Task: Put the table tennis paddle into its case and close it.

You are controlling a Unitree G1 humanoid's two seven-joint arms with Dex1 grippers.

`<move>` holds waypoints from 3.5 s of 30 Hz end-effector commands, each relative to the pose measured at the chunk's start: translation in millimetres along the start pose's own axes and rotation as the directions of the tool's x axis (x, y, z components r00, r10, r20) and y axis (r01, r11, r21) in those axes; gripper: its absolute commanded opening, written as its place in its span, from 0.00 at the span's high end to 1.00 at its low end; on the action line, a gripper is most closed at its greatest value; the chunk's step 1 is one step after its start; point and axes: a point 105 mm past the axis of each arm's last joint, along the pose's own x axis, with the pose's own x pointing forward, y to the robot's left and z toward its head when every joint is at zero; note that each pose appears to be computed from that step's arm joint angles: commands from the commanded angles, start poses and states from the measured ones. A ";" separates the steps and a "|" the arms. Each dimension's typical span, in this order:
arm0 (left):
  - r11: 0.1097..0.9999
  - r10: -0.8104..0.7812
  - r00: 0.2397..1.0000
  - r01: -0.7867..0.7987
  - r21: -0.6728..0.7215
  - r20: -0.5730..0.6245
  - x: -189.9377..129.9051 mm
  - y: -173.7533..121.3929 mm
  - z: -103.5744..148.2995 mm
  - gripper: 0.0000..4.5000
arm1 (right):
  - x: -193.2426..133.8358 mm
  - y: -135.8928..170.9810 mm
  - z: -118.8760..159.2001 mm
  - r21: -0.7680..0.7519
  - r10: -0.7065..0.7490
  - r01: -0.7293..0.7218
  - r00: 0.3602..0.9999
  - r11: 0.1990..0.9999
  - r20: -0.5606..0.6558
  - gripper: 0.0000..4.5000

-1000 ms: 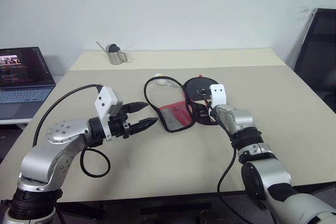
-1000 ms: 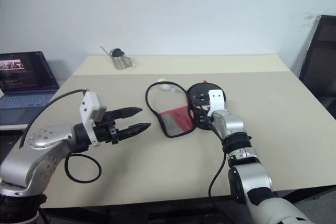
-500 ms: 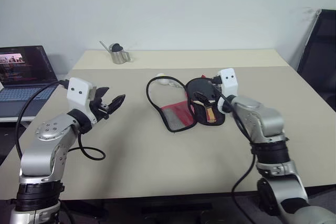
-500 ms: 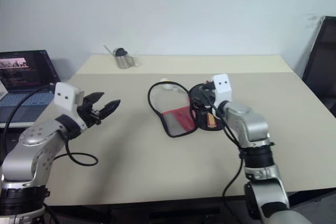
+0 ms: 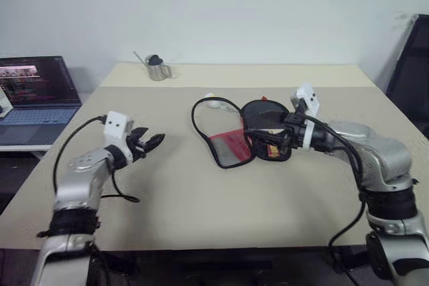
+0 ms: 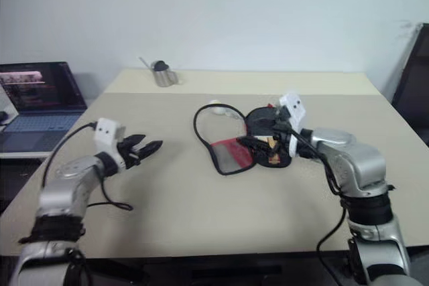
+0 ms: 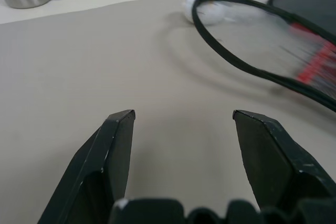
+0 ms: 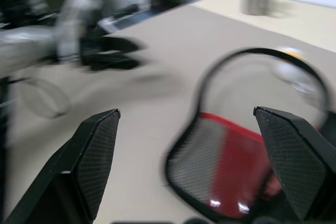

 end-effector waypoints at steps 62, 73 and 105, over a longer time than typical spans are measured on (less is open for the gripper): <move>0.935 -0.351 0.929 0.342 0.091 0.116 143.9 -195.3 73.6 0.28 | -21.2 -6.8 0.5 -0.018 -0.150 0.151 0.988 0.988 0.037 0.01; 0.929 -0.371 0.914 0.366 0.063 0.161 146.5 -213.2 88.9 0.28 | -27.7 -11.5 -1.7 -0.015 -0.207 0.207 0.978 0.978 0.027 0.01; 0.844 -0.532 0.820 0.493 0.212 0.212 -47.2 -115.6 91.4 0.28 | -9.9 -160.0 -71.4 0.094 -0.611 0.630 0.773 0.770 -0.171 0.01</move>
